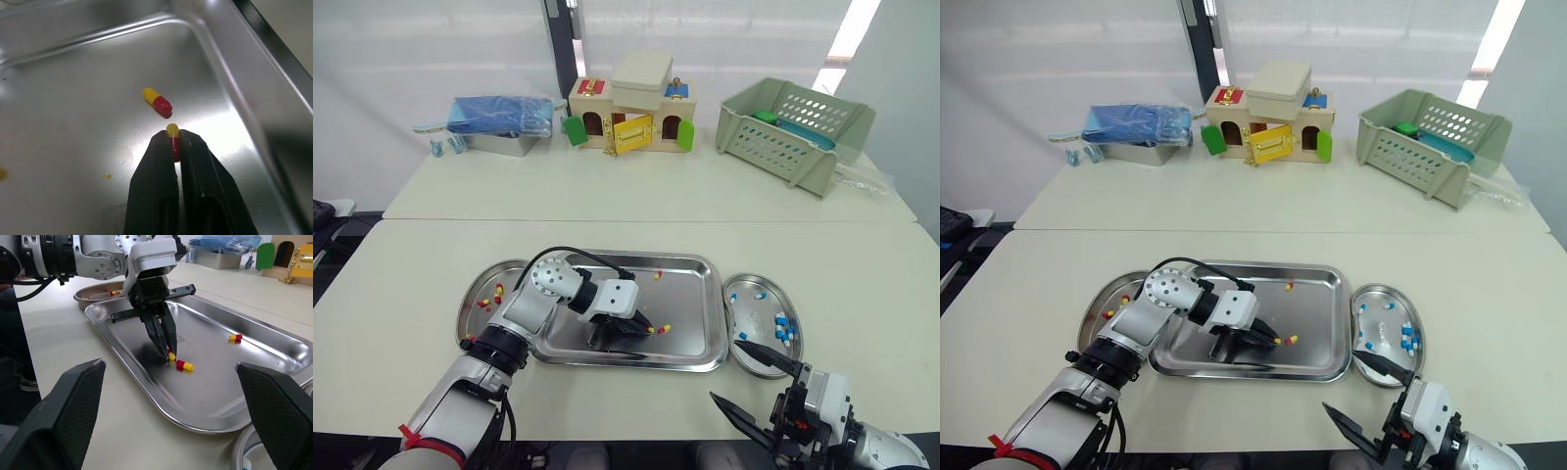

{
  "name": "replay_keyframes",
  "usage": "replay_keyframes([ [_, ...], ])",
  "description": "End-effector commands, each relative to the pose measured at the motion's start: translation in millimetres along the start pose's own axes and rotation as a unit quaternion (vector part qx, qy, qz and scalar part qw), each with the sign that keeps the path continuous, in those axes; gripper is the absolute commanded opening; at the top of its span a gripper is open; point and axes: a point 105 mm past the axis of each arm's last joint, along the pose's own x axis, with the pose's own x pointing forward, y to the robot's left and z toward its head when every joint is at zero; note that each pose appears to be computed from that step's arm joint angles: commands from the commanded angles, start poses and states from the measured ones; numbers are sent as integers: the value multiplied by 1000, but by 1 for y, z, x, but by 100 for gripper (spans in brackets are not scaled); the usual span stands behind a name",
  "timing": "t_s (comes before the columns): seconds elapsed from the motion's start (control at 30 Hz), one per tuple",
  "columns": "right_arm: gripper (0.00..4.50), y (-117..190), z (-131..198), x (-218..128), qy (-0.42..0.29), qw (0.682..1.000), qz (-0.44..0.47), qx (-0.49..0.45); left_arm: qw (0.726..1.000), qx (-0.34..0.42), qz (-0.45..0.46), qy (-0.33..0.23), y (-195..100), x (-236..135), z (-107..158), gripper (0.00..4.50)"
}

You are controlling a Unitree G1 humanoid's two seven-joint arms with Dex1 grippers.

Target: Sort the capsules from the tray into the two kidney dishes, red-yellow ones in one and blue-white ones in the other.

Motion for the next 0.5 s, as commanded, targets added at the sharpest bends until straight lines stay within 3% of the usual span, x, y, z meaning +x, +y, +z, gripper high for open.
replay_keyframes([
  [0.03, 450, 0, 5, 0, -9, 1000, 2, -10, 1000, -2, -11, 17, -5, 3, -4, 2],
  [0.23, 450, 4, 5, 0, -9, 1000, 17, -4, 1000, -15, 25, -6, 2, -8, 7, 2],
  [0.5, 450, 14, 3, -6, 8, 994, 108, -10, 983, -96, 155, 12, 1, -66, 3, 2],
])
